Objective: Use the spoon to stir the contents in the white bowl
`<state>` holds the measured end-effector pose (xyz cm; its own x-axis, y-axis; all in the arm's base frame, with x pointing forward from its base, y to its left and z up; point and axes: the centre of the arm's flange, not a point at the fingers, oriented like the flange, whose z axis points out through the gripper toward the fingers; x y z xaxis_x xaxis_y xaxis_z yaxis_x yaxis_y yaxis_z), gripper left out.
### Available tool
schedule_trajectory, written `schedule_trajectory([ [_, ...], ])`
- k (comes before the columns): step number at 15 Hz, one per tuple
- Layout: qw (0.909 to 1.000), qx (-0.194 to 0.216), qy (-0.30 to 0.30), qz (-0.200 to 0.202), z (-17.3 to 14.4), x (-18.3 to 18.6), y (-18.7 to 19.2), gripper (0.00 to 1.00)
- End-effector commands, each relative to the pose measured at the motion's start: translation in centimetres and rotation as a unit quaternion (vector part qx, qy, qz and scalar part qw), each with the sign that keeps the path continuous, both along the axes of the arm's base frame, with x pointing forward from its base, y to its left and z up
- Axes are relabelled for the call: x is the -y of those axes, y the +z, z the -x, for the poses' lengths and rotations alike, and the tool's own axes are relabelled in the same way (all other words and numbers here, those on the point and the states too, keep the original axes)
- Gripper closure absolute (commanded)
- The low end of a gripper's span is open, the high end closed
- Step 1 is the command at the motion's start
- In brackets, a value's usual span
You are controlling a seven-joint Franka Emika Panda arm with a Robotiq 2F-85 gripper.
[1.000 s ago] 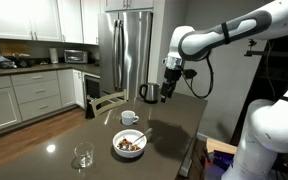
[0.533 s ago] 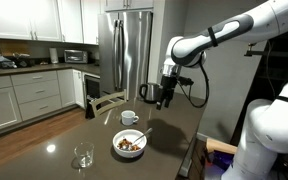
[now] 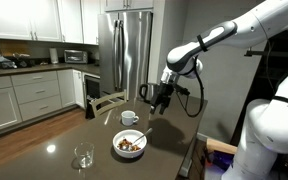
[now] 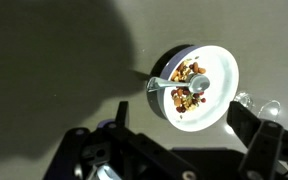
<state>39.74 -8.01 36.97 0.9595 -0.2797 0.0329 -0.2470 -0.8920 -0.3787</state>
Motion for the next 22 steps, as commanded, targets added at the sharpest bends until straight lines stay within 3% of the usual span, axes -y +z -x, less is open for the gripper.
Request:
schedule_trajectory([
  [1, 1.0, -0.001, 0.0, 0.0, 0.0, -0.1, -0.4, 0.0],
  [6, 1.0, -0.002, 0.0, -0.001, 0.0, -0.1, -0.6, 0.0],
  [9, 0.9997, -0.001, -0.003, -0.024, -0.7, 0.3, -2.0, 0.0],
  [15, 0.9944, 0.014, -0.01, -0.105, -0.5, 1.5, -4.3, 0.0],
  [22, 0.9859, 0.016, -0.012, -0.166, 0.1, 2.7, -8.4, 0.0],
])
